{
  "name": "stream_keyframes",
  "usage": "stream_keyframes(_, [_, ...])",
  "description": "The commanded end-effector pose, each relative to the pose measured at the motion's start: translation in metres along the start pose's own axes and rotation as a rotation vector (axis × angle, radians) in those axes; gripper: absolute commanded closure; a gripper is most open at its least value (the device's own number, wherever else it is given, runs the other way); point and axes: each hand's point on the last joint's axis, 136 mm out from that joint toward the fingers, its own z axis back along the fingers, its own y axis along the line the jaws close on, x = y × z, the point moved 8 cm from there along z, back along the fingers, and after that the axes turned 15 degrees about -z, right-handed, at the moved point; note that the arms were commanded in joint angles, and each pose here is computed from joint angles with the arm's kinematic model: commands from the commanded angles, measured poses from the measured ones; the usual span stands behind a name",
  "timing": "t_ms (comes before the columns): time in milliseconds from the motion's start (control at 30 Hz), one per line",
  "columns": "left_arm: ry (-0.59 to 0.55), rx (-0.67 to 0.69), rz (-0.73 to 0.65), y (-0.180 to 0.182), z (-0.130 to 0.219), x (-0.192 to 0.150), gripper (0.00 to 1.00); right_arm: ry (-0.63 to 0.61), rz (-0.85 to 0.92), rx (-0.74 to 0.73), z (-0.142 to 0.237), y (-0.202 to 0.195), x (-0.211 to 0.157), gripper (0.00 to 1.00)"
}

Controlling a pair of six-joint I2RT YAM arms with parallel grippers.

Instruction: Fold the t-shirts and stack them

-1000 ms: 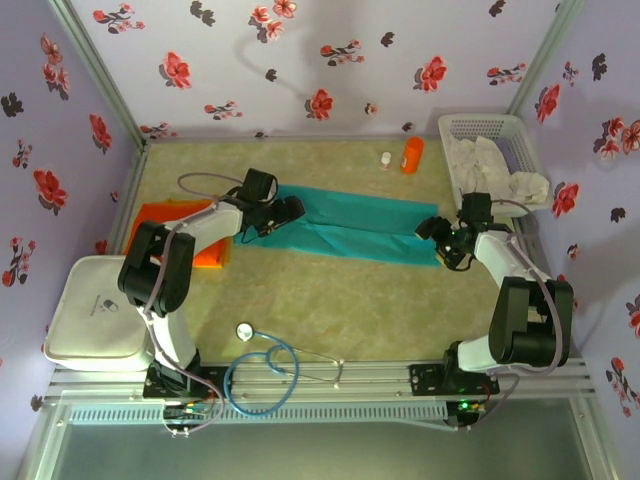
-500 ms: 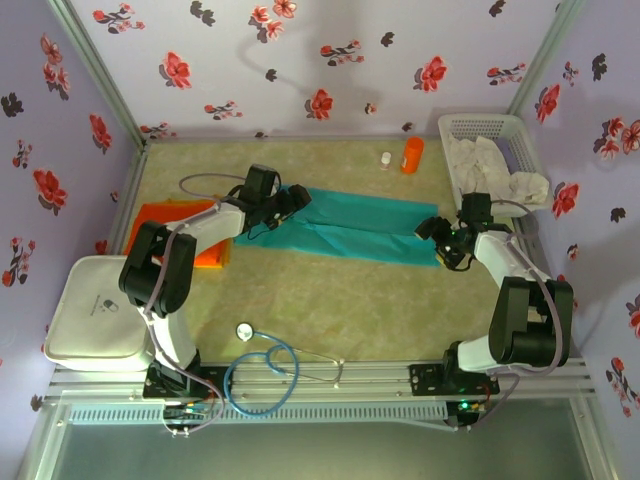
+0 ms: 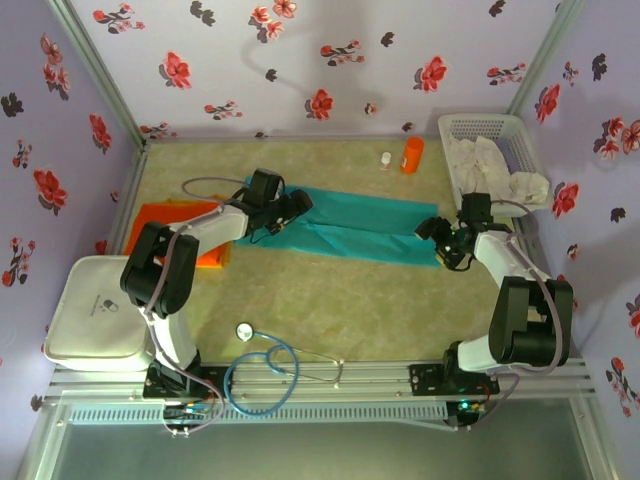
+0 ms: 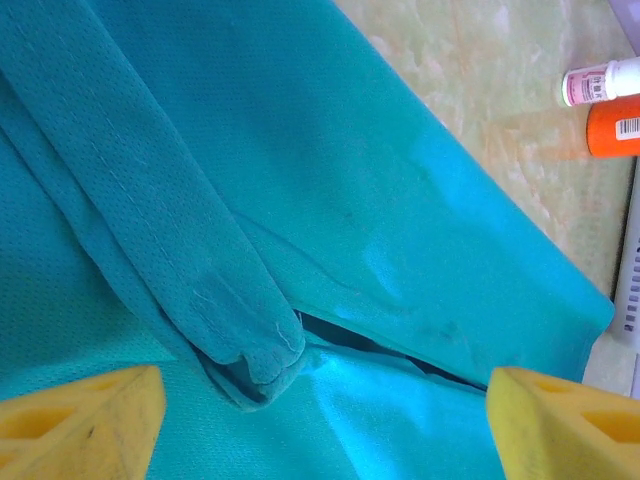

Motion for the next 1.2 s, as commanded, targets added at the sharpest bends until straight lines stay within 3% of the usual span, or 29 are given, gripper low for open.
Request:
stream_keyframes(0, [-0.002, 0.024, 0.021, 0.004, -0.011, -0.002, 0.16, 0.007, 0.009, -0.007, -0.001, 0.0, -0.001, 0.22])
stream_keyframes(567, [-0.038, 0.0, -0.011, -0.017, -0.034, 0.029, 0.16, 0.003, 0.019, -0.024, 0.0, -0.004, -0.003, 0.22])
stream_keyframes(833, [0.005, 0.031, -0.076, -0.014, -0.085, 0.03, 0.18, 0.013, 0.019, -0.035, 0.002, -0.007, -0.006, 0.22])
stream_keyframes(1000, [0.004, 0.054, -0.142, -0.023, -0.078, 0.033, 0.18, -0.009, 0.038, -0.046, 0.007, -0.012, -0.009, 0.22])
stream_keyframes(1167, [0.005, 0.097, -0.279, -0.039, -0.041, 0.039, 0.18, -0.009, 0.084, -0.056, 0.008, -0.009, -0.009, 0.23])
